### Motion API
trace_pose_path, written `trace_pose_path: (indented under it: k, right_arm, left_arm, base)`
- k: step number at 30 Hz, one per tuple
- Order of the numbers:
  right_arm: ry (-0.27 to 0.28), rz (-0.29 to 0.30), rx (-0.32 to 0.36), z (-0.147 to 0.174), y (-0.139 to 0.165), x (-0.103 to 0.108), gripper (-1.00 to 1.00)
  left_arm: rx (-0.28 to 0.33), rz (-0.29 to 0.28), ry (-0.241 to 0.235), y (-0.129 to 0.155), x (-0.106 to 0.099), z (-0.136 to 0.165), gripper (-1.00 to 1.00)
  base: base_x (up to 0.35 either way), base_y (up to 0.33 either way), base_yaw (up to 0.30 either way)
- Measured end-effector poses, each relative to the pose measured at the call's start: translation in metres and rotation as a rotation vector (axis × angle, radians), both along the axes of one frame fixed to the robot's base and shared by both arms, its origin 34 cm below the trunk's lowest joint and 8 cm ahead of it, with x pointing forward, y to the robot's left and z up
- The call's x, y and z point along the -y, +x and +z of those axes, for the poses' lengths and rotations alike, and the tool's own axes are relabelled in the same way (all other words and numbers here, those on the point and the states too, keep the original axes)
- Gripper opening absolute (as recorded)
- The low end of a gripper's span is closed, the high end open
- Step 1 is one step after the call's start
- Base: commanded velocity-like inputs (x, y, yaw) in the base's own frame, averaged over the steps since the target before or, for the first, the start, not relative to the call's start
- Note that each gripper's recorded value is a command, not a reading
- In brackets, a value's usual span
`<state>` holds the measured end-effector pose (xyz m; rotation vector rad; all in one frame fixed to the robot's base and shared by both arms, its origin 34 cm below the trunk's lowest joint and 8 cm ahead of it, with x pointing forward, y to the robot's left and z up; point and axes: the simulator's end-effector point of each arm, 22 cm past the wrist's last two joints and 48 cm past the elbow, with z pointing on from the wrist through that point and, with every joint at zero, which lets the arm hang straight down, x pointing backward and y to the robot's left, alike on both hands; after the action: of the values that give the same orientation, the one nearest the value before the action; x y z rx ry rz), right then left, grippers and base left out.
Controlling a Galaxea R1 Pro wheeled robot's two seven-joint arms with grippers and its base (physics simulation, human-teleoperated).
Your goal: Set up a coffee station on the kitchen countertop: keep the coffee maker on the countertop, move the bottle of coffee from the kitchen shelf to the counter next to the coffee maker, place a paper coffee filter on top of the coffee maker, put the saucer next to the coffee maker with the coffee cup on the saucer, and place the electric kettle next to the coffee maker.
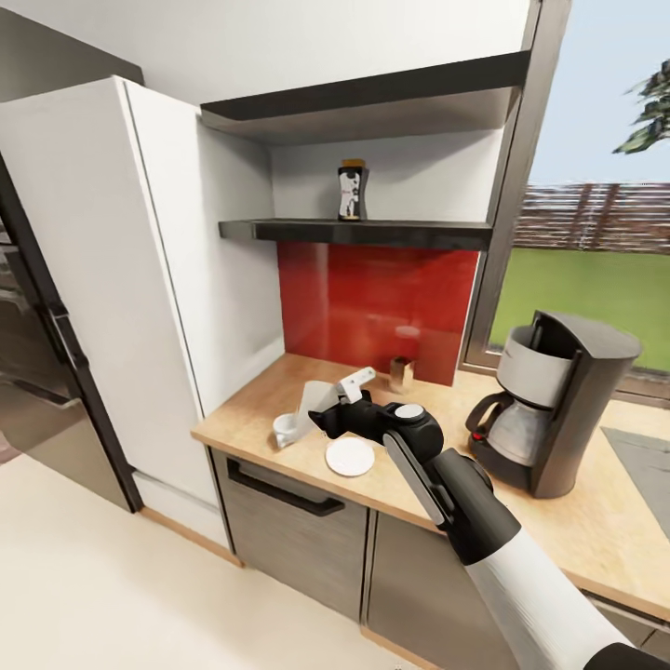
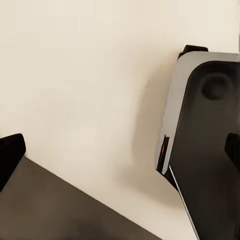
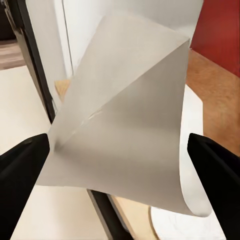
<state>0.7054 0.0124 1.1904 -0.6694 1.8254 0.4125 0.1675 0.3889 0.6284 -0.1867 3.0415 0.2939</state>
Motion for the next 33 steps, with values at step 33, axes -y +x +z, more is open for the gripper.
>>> trace_pose_path:
  k: [33]
  right_arm:
    - [-0.002,-0.001,0.013,0.0075,-0.0022,0.0003,-1.0]
  left_arm:
    - [0.012,-0.001,0.0,0.0042,0.0,0.0007,1.0]
  base:
    - [0.0,0.083,-0.282]
